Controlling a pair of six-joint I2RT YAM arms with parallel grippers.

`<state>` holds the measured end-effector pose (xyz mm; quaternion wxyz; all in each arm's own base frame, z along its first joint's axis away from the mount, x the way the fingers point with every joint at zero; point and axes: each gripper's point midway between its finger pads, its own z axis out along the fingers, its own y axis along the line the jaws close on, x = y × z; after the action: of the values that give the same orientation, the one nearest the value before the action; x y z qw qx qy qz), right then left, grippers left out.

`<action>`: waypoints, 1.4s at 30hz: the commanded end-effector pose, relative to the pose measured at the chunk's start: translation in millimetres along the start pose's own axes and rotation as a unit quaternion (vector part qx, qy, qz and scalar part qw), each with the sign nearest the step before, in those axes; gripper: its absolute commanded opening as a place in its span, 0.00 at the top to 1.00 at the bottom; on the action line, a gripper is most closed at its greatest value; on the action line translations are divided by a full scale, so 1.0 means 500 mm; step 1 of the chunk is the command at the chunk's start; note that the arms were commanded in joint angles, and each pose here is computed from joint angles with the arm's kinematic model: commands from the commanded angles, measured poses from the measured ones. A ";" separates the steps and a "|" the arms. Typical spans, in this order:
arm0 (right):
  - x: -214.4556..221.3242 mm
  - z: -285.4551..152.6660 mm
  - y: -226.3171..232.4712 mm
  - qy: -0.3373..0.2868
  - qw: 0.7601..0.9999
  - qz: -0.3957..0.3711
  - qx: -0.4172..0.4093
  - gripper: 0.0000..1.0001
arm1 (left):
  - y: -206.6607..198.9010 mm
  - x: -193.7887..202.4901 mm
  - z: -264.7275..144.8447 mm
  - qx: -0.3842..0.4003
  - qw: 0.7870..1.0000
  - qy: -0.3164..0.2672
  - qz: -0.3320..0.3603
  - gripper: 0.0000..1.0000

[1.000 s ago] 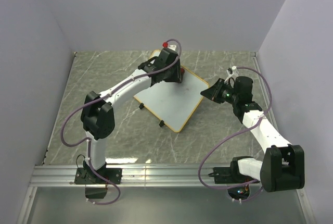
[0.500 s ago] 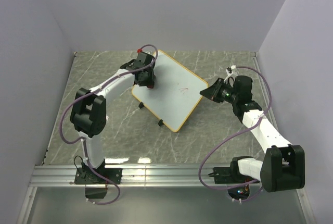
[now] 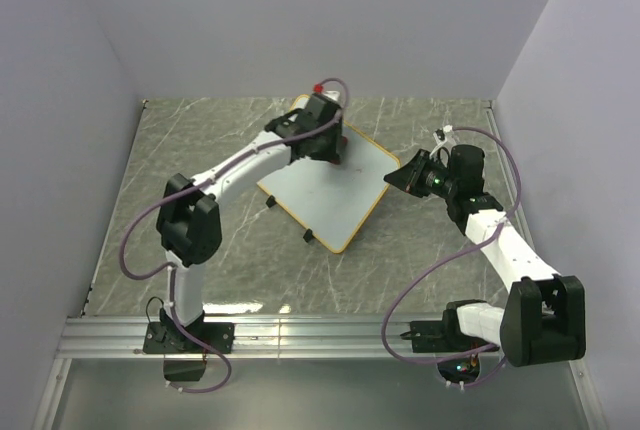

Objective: Erase the whiteboard

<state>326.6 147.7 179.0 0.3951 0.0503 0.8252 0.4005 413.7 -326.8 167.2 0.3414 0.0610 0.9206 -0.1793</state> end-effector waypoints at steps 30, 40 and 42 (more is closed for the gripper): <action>-0.008 0.022 0.039 0.008 0.999 -0.041 -0.018 1.00 | 0.137 0.046 0.020 -0.148 0.988 0.031 -0.013 1.00; -0.008 0.032 0.039 0.011 0.999 -0.035 -0.023 1.00 | -0.049 0.096 0.010 -0.053 0.998 0.028 -0.010 1.00; -0.008 0.032 0.039 0.011 0.999 -0.035 -0.024 1.00 | -0.110 0.117 0.015 -0.027 0.999 0.038 -0.001 1.00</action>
<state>332.8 155.7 177.0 0.3903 0.0473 0.8302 0.3953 392.7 -300.7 138.9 0.3244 0.0150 0.9436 -0.0653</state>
